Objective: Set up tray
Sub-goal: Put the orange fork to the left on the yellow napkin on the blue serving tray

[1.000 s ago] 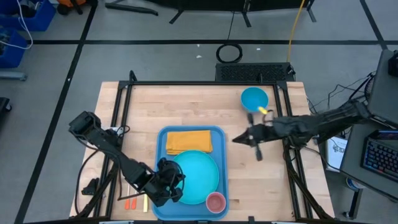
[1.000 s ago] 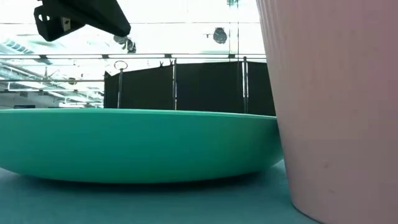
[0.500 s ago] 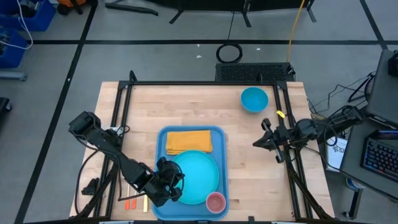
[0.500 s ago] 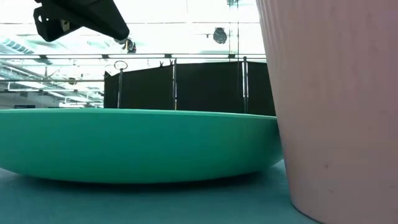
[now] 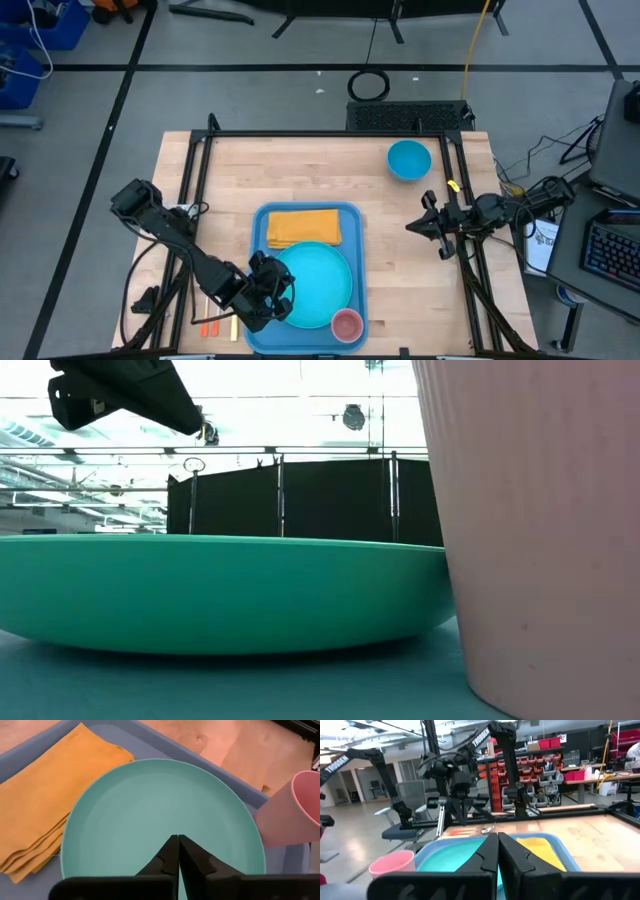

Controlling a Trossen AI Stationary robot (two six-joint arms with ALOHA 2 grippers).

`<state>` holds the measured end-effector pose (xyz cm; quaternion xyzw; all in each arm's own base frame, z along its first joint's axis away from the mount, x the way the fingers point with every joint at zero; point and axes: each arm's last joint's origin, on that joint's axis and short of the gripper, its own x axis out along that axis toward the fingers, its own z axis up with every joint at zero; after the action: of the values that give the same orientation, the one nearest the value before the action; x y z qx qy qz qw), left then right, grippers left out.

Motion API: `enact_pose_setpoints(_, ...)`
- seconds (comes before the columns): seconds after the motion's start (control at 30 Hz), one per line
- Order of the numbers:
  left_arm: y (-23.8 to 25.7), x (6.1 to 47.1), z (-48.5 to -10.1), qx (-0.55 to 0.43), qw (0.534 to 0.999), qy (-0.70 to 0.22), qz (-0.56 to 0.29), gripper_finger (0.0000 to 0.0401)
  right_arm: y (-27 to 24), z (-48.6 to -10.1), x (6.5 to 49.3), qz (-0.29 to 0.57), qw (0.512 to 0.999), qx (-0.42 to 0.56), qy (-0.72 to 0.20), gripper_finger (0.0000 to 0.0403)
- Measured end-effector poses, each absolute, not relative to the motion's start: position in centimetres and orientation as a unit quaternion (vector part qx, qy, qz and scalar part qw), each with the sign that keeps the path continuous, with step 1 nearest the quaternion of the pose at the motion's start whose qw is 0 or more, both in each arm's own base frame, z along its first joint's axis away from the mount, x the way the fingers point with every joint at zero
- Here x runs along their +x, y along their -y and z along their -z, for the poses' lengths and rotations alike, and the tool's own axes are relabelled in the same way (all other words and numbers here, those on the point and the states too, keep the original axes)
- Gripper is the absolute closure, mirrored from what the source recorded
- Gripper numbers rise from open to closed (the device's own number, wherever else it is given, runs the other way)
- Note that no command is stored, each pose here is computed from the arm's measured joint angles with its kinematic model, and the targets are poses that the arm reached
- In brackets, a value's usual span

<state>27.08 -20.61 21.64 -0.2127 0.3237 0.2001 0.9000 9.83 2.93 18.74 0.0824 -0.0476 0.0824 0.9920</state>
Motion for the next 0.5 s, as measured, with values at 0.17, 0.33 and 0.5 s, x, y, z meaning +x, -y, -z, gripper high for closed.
enact_pose_setpoints(0.17,20.6,27.1,-21.6,-0.214,0.9,-0.324,-0.2,0.0389,-3.0,-17.9,9.9,-0.082,0.992,0.084,0.038,0.0403)
enact_pose_setpoints(0.33,20.8,27.0,-21.6,-0.212,0.901,-0.324,-0.198,0.0385,-3.0,-17.8,10.0,-0.082,0.993,0.083,0.036,0.0403)
enact_pose_setpoints(0.5,20.7,27.0,-21.7,-0.201,0.904,-0.322,-0.198,0.0397,-3.2,-17.2,9.9,-0.112,0.99,0.091,0.002,0.0403)
